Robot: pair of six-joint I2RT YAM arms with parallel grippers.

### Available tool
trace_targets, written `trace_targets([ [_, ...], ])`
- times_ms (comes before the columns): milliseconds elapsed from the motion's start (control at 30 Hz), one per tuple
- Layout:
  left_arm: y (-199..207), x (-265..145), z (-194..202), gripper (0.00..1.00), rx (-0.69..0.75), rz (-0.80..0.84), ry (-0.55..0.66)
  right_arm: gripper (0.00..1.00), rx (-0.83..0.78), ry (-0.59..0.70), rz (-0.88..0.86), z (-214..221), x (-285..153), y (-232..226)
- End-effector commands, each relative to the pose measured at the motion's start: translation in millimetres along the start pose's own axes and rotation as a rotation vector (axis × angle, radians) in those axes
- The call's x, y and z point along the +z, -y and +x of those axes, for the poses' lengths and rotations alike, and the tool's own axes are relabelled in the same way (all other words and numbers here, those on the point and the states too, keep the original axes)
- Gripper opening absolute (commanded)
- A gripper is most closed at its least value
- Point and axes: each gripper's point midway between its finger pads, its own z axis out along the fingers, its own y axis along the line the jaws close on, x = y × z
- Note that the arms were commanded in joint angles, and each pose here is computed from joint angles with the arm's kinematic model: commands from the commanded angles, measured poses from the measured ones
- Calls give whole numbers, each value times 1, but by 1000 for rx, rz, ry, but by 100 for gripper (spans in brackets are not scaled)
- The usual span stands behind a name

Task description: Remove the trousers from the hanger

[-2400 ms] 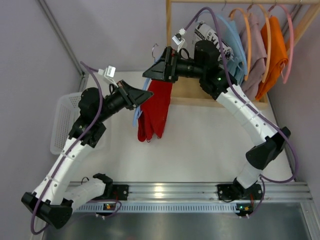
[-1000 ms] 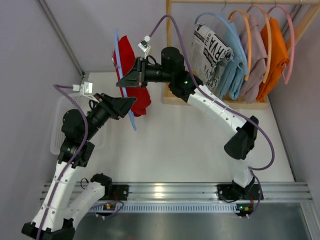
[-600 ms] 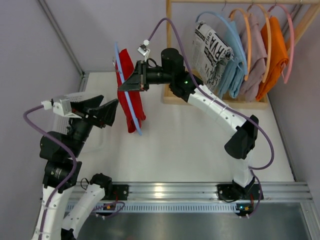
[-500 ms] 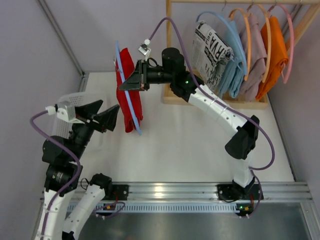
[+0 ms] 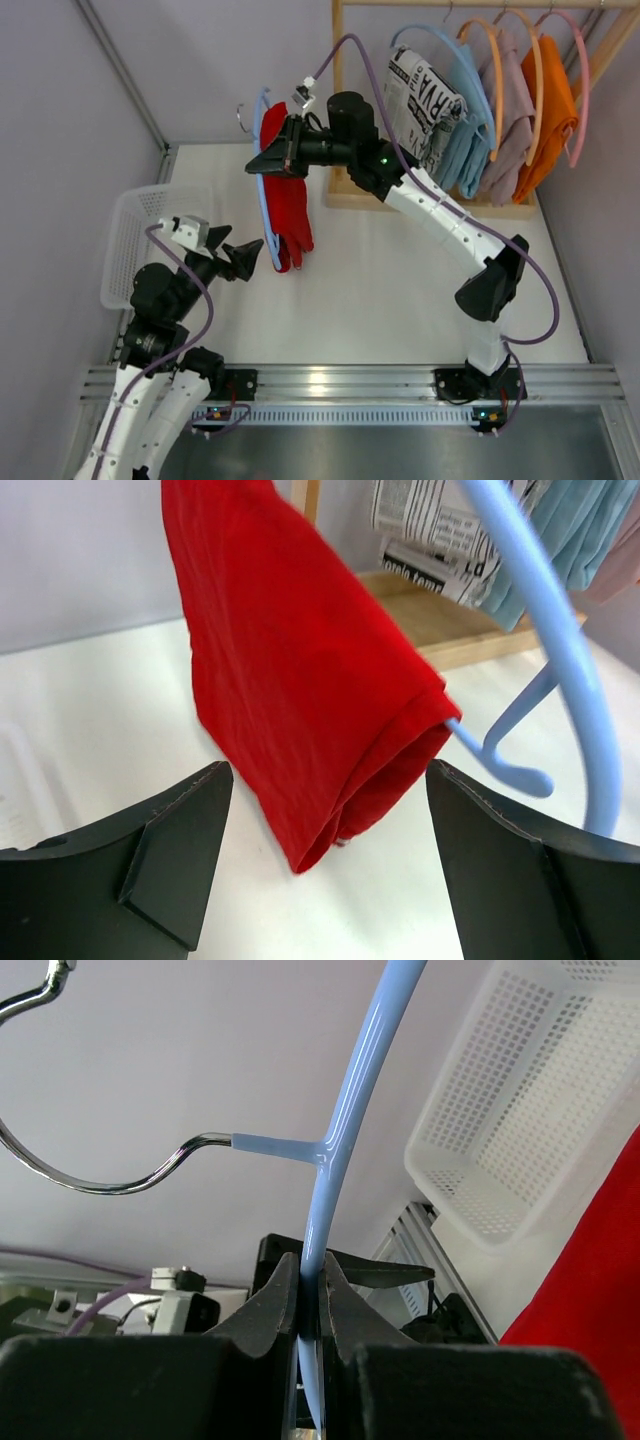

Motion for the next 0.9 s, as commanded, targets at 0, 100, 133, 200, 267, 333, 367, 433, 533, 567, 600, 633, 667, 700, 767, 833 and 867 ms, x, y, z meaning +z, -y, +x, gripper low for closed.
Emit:
trace_targets([
  [0,1,8,-4,84,49,29,56,0,-180,218,-227,-44,-60,-118],
  [100,3,9,7,84,54,56,53,0,-164,224,-221,-48,-59,-114],
  [133,4,9,8,84,64,60,60,0,-164,228,-220,-49,-59,-114],
  [200,1,10,19,85,75,55,58,0,-171,231,-230,-50,-60,-118],
  [267,-2,12,30,85,75,51,54,0,-175,234,-239,-52,-60,-120],
  [333,-2,17,28,86,71,59,94,0,-180,234,-245,-51,-61,-122],
  [367,-1,18,28,86,72,65,104,0,-181,238,-244,-52,-61,-122],
  [433,-5,24,30,86,78,51,114,0,-178,239,-244,-52,-61,-122],
  [533,-12,34,36,85,89,25,109,0,-180,236,-252,-51,-61,-124],
  [567,-11,37,29,85,99,32,135,0,-182,229,-258,-49,-60,-126],
  [600,-12,41,29,84,102,31,142,0,-183,226,-264,-48,-60,-127],
  [633,-12,44,28,84,101,31,146,0,-190,227,-269,-48,-61,-129],
  [667,-14,50,27,84,101,32,152,0,-193,226,-269,-48,-61,-129],
  [700,-15,53,25,84,99,25,157,0,-198,227,-279,-48,-62,-131],
  [767,-23,63,26,82,99,-7,159,0,-201,225,-285,-48,-63,-133],
  [833,-27,69,24,77,105,-24,165,0,-206,227,-296,-48,-64,-136],
  [867,-35,74,25,75,100,-65,166,0,-208,226,-299,-47,-64,-137],
])
